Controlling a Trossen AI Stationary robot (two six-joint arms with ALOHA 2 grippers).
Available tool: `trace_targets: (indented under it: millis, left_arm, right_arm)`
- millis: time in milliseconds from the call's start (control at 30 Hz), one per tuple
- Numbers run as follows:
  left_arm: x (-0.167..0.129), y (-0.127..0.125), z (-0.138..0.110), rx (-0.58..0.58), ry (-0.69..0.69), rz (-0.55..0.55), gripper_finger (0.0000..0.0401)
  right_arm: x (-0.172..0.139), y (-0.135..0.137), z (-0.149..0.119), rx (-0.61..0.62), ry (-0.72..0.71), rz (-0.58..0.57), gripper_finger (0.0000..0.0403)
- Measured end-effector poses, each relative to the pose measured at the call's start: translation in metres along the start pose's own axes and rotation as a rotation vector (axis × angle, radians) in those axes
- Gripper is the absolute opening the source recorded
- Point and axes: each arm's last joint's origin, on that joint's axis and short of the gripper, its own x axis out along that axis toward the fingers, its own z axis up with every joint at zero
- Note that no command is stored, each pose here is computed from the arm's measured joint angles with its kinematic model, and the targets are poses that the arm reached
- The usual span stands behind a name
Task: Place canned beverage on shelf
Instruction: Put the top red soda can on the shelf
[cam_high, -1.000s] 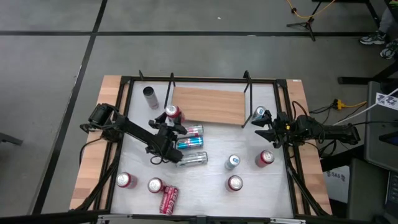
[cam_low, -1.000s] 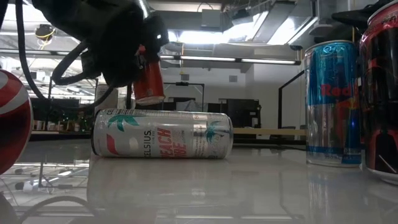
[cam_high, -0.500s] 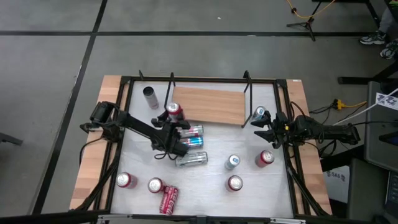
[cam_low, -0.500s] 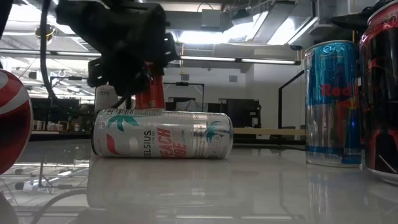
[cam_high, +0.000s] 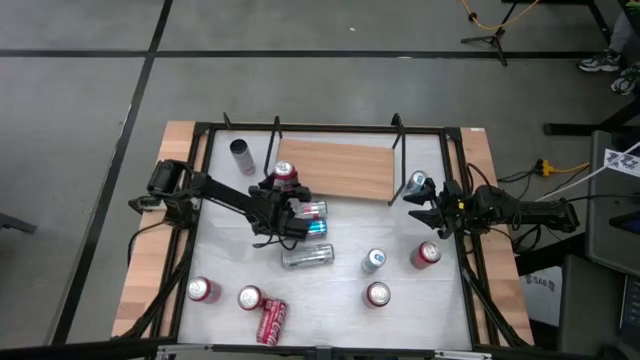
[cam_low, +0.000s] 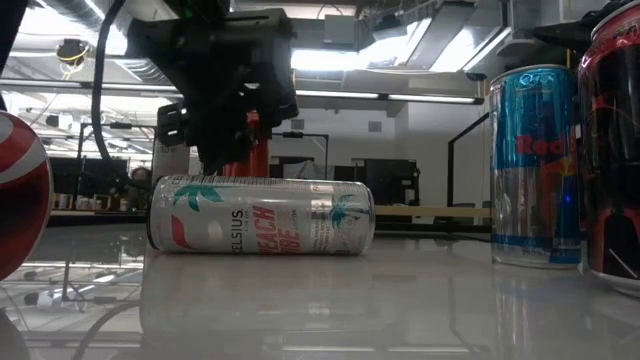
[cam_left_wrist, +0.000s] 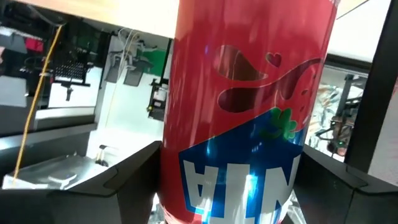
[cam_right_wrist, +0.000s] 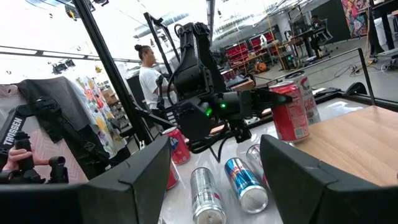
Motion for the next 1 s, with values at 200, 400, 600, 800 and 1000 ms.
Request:
trace_targets:
  millis: [200,400,600,800,1000]
  left_arm:
    - [0.007,0.001,-0.001,0.022,-0.026,-0.024,0.0293]
    - [0.012,0.003,-0.002,0.030,-0.029,-0.034,0.0298]
    - [0.015,0.002,-0.002,0.029,-0.035,-0.044,0.0317]
    - [0.014,0.002,-0.002,0.030,-0.041,-0.043,0.0325]
    - [0.014,0.002,-0.002,0.029,-0.040,-0.043,0.0326]
  right_arm:
    - [0.000,0.000,-0.001,0.000,0.011,-0.005,0.0239]
    - [0.000,-0.001,-0.002,0.001,0.021,-0.010,0.0239]
    - [0.000,-0.001,-0.002,0.001,0.021,-0.010,0.0239]
    - [0.000,-0.001,-0.002,0.001,0.021,-0.010,0.0239]
    - [0.000,-0.001,-0.002,0.001,0.021,-0.010,0.0239]
